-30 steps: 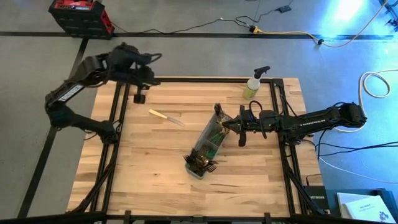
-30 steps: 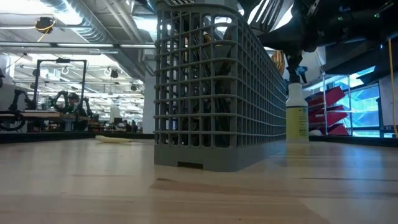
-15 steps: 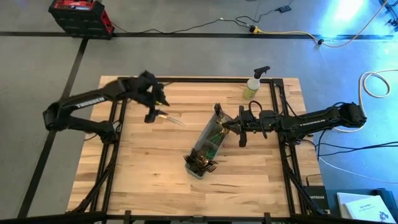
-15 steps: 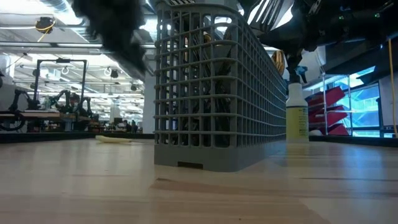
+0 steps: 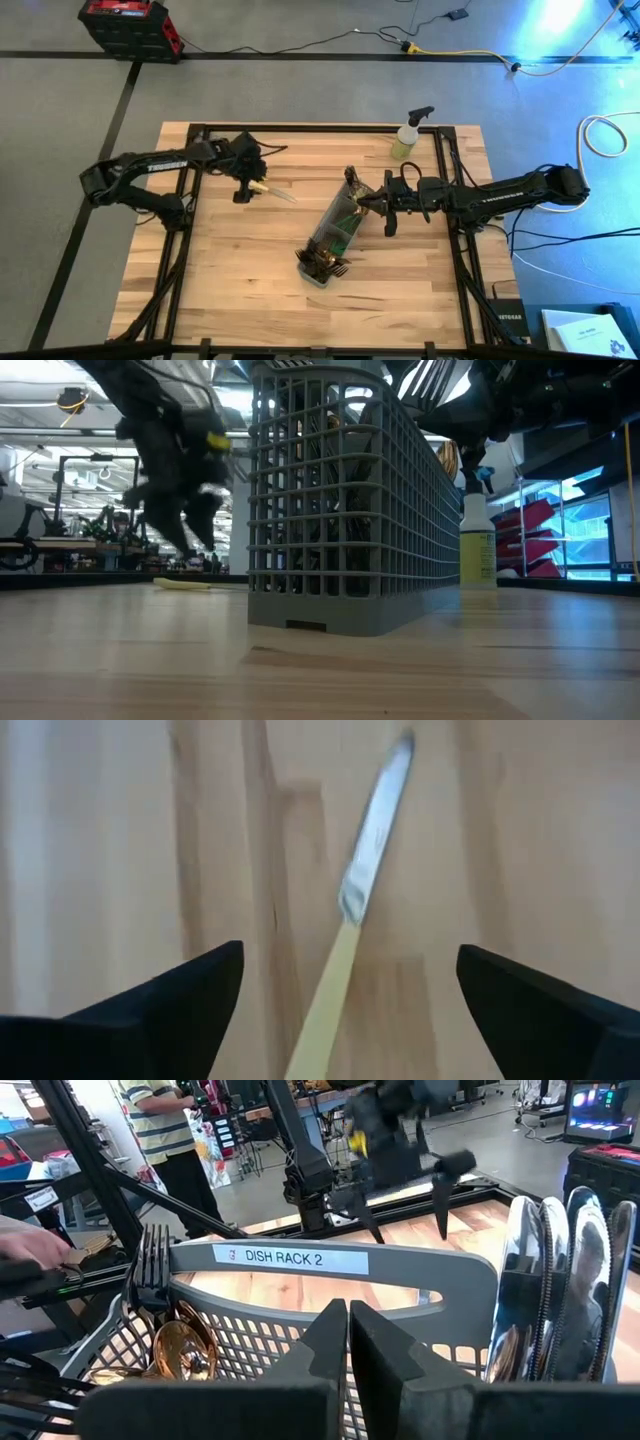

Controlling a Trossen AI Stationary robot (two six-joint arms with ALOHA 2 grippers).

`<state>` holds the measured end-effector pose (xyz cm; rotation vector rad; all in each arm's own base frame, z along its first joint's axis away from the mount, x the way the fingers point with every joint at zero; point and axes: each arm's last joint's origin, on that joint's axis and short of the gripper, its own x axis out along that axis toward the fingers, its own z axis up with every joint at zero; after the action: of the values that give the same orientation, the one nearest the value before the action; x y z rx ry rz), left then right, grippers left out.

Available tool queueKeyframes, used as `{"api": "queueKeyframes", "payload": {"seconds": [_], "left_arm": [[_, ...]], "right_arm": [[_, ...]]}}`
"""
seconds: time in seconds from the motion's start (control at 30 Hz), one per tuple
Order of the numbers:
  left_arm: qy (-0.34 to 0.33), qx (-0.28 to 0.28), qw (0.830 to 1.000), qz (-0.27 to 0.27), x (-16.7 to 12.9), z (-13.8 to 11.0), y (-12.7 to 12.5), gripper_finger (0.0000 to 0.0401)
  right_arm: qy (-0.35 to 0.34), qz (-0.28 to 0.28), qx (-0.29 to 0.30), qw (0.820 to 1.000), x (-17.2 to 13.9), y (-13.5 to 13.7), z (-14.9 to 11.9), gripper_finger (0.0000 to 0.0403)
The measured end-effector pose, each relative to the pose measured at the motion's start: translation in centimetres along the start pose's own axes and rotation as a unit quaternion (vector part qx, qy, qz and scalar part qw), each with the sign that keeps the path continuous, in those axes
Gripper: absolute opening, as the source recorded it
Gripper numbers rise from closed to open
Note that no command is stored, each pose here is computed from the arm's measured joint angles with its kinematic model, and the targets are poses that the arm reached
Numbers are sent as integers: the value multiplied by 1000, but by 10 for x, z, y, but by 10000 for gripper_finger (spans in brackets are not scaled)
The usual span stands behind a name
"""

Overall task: Sort silverware
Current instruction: Put the table knife into the silverware tray

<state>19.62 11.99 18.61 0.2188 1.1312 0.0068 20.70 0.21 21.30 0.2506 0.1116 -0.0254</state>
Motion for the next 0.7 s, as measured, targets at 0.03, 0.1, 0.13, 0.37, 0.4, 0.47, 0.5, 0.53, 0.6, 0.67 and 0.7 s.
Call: {"api": "queueKeyframes", "payload": {"seconds": [0.03,0.1,0.13,0.37,0.4,0.47,0.5,0.53,0.6,0.67,0.7], "left_arm": [[16,-1,1000,-1,5,-2,1,353],[37,-6,999,-10,16,-5,3,354],[49,-6,999,-17,21,-6,4,354],[107,0,994,-28,46,-11,11,354],[110,0,993,-30,47,-10,13,354],[112,3,993,-30,47,-9,17,354],[113,3,993,-28,47,-8,19,353],[115,2,993,-23,47,-6,22,351],[118,-1,993,-12,47,-4,28,341],[130,-1,991,-25,46,-5,29,326],[137,4,990,-33,47,-5,29,317]], "right_arm": [[0,0,0,1000,0,0,0,0],[2,0,0,1000,0,0,0,0],[2,0,0,1000,0,0,0,0],[5,-1,-4,1000,0,0,-1,0],[8,-2,-4,1000,0,0,-1,0],[11,-3,-4,1000,0,0,-2,0],[11,-3,-4,1000,0,-1,-2,0],[12,-3,-4,1000,0,-1,-2,0],[12,-3,-5,1000,0,-1,-2,0],[13,-3,-5,1000,0,-1,-2,0],[13,-3,-5,1000,0,-1,-2,0]]}}
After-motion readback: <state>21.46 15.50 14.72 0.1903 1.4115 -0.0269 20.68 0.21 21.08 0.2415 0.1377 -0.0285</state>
